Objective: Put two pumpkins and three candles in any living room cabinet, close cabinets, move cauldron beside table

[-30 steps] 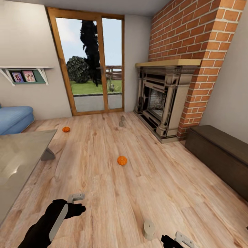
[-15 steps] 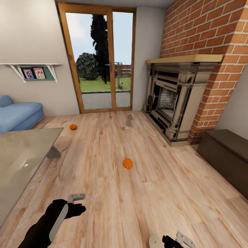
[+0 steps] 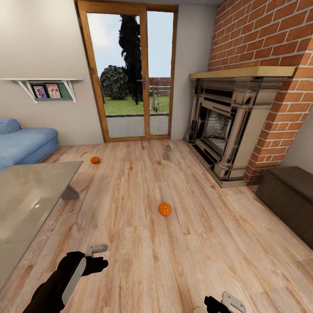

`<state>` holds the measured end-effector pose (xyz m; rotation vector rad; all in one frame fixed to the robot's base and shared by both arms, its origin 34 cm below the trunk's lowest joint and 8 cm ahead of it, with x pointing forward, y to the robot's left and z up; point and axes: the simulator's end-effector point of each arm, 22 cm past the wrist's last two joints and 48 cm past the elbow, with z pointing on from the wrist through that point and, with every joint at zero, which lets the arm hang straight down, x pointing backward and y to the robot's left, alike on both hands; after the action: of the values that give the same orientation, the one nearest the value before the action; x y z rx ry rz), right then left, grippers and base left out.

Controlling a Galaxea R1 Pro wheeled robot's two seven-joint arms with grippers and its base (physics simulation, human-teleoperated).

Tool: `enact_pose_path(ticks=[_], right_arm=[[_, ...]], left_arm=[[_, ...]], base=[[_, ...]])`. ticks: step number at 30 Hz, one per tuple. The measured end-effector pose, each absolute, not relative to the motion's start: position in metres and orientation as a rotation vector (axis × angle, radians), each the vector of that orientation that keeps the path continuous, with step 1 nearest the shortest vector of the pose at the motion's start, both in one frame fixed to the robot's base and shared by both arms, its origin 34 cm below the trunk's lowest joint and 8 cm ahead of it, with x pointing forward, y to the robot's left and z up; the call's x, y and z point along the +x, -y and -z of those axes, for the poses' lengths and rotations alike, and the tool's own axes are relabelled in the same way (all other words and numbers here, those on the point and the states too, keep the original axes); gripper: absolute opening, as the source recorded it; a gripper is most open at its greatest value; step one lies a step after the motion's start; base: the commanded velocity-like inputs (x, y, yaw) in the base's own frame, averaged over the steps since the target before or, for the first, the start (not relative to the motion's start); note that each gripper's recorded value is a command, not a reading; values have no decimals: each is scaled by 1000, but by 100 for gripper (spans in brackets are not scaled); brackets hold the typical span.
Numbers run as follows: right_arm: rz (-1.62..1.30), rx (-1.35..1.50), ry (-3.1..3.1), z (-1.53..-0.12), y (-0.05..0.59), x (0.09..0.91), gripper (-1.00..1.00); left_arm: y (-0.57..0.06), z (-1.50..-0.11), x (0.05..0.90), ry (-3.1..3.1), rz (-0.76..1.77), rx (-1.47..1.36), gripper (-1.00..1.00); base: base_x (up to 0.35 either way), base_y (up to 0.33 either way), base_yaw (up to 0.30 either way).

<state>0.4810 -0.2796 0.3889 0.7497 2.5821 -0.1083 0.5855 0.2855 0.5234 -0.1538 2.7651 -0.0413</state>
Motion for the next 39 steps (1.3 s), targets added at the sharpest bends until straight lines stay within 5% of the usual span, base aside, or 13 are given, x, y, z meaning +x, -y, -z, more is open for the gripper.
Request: enact_pose_path(ticks=[12, 28, 39], right_arm=[[109, 750, -2582, -389, 280, 481, 100], [110, 751, -2580, -389, 281, 481, 100], [110, 751, -2580, -389, 281, 481, 100]], left_arm=[[-285, -523, 586, -2765, 49, -160, 100], [-285, -524, 586, -2764, 50, -161, 100], [-285, -524, 585, -2765, 45, -156, 100]], base=[[0, 30, 0], [53, 234, 6], [159, 246, 233]])
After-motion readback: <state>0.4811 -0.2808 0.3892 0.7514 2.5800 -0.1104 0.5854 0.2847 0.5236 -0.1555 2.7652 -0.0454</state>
